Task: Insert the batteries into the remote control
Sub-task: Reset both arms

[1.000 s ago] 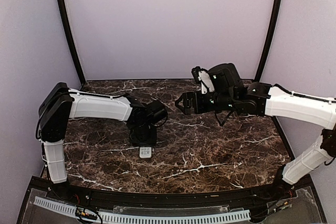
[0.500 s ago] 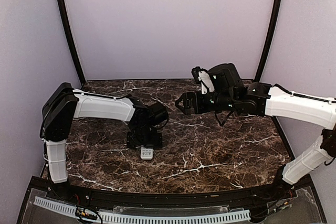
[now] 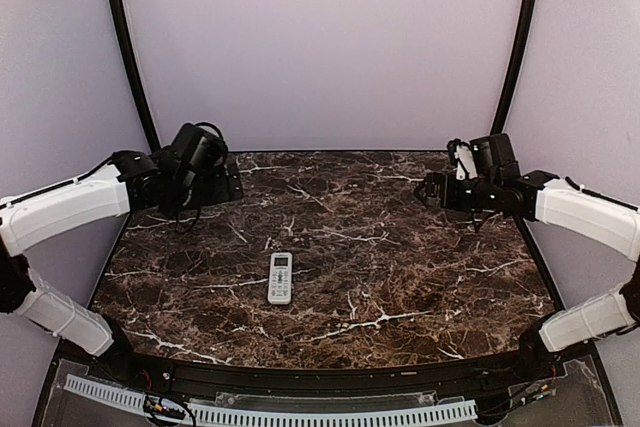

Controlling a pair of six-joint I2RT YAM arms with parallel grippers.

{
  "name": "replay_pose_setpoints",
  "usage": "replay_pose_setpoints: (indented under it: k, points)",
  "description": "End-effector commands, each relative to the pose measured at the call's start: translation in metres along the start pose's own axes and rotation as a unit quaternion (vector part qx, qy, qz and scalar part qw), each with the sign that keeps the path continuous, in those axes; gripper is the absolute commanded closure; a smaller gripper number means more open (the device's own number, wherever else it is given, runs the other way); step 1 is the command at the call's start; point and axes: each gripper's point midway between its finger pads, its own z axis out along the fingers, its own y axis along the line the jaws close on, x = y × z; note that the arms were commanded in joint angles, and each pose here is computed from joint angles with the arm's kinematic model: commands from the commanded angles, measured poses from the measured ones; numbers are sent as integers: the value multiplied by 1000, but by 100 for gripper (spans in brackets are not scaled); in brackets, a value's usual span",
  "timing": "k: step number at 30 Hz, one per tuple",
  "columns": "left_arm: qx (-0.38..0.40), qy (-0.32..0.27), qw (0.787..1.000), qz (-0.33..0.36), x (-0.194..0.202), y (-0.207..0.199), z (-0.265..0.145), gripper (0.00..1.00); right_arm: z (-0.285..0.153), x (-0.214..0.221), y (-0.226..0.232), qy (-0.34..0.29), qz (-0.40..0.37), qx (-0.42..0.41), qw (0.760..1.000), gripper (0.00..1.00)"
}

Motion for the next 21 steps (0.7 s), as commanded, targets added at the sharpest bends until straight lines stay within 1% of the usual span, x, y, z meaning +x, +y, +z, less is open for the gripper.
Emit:
replay_pose_setpoints:
  k: [1,2,3,4,5,6,7,8,9,10,11,13,14,15,16,18,20,21]
  points:
    - [-71,-116,991,-16,-22,84,0,1,-24,-9,-51,-64,18,-1,998,1]
    - [-85,-144,985,-35,-33,104,-9,1,-31,-10,-63,-80,21,6,997,1]
    - [-103,-157,982,-34,-24,119,-4,1,-36,-5,-75,-92,23,15,995,1]
    - [-116,-176,976,-50,-29,137,-9,1,-41,-5,-86,-107,26,26,994,1]
    - [-124,-186,973,-49,-22,148,-4,1,-49,-8,-99,-130,27,39,990,1]
    - [-136,-203,967,-65,-25,164,-7,1,-56,-8,-107,-149,22,49,987,1]
    - [-144,-215,964,-66,-19,175,-3,1,-62,-9,-119,-174,22,70,982,1]
    - [-153,-248,954,-75,-32,187,-9,1,-67,-8,-131,-195,23,96,976,1]
    - [-173,-248,951,-70,-21,200,-6,1,-73,-7,-144,-204,39,123,970,1]
    - [-188,-270,941,-77,-29,212,-11,1,-79,-11,-152,-219,39,143,964,1]
    - [-204,-270,938,-77,-27,226,-8,1,-84,-13,-160,-233,37,168,957,1]
    - [-210,-287,933,-57,-31,237,-5,1,-92,-16,-170,-252,31,203,946,1]
    - [-208,-305,928,-45,-36,238,-6,1,-94,-17,-173,-259,31,212,942,1]
    - [-194,-299,934,-29,-35,237,3,1,-94,-17,-173,-262,28,211,941,1]
    - [-186,-307,933,-15,-37,235,5,1,-94,-17,-173,-263,25,212,941,1]
    - [-171,-290,942,3,-32,231,18,1,-94,-17,-176,-266,26,218,939,1]
    - [-152,-283,947,2,-25,227,23,1,-93,-16,-177,-266,26,221,938,1]
    - [-144,-290,946,-3,-26,225,20,1,-94,-16,-177,-268,26,221,937,1]
